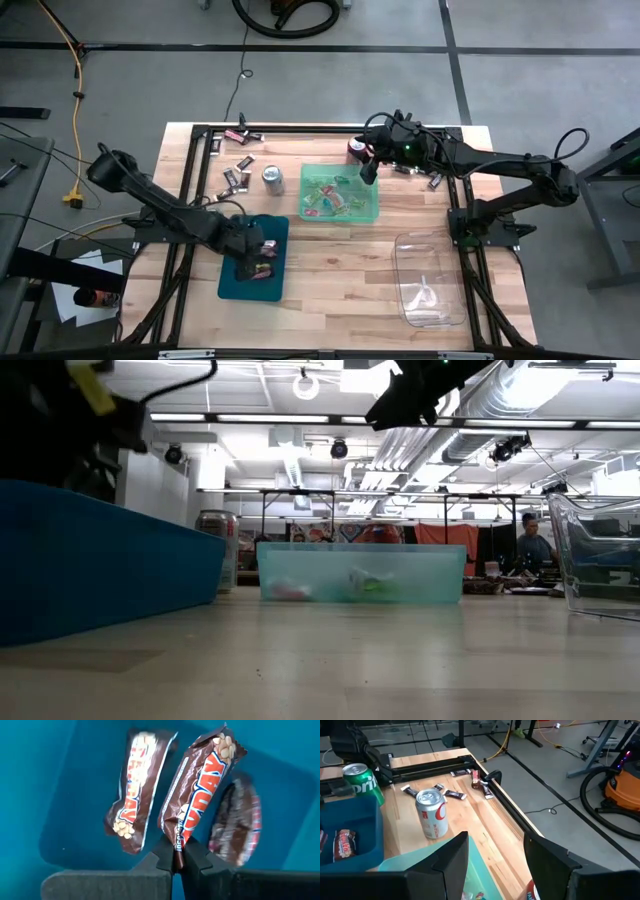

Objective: Organize candy in baskets
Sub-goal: Put the brown red chocolate into the blue bin

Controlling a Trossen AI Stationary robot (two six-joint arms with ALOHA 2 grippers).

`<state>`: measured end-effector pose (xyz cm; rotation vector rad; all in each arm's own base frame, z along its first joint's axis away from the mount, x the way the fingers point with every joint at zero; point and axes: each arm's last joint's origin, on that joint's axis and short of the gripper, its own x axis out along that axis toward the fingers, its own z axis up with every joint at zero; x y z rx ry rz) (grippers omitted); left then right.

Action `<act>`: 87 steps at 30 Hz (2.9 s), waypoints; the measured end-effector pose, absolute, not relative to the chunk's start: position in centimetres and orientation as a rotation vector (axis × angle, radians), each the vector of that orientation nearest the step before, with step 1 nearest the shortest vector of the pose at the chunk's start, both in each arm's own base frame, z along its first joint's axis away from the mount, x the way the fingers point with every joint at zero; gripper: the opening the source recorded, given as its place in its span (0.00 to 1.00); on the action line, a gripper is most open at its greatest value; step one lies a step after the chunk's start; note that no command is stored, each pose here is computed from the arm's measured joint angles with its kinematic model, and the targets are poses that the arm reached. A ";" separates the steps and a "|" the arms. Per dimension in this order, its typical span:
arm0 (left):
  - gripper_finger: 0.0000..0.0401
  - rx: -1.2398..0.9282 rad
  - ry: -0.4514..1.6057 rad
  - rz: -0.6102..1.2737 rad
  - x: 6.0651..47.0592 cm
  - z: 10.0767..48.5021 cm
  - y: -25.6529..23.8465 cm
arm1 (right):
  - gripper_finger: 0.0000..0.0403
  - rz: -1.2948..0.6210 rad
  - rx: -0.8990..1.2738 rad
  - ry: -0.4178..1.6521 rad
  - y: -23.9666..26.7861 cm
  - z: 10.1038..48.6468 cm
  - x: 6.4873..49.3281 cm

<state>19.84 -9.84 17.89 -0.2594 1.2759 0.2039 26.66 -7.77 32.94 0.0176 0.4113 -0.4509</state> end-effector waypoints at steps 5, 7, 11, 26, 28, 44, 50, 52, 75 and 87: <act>0.00 -0.243 1.339 0.209 20.3 15.8 -10.2 | 0.46 -0.453 0.027 0.409 -7.8 32.9 26.7; 0.00 -0.237 1.372 0.215 20.3 14.9 -10.2 | 0.46 -0.457 0.042 0.406 -7.8 32.9 26.7; 0.00 -0.248 1.408 0.259 20.5 13.9 -10.2 | 0.46 -0.457 0.043 0.405 -7.8 32.9 26.7; 0.29 -0.419 1.418 0.182 21.7 16.3 -8.5 | 0.46 -0.467 0.117 0.389 -7.8 32.9 26.7; 0.36 -0.421 1.400 0.140 21.8 17.3 -8.2 | 0.46 -0.466 0.118 0.389 -7.8 32.9 26.7; 0.55 -0.300 0.896 0.489 19.9 31.8 2.3 | 0.46 -0.465 0.143 0.384 -7.7 32.9 26.7; 0.55 -0.313 0.713 0.801 18.5 34.2 9.3 | 0.46 -0.476 0.204 0.369 -7.7 32.9 26.7; 0.55 -0.346 0.702 0.806 18.2 34.0 10.9 | 0.46 -0.478 0.214 0.366 -7.7 32.9 26.7; 0.55 -0.426 0.465 0.748 20.0 34.9 13.2 | 0.46 -1.457 0.903 0.951 -22.2 26.4 14.3; 0.55 -0.406 0.503 0.748 19.8 34.7 13.1 | 0.46 -1.499 1.117 0.749 -19.0 23.5 12.9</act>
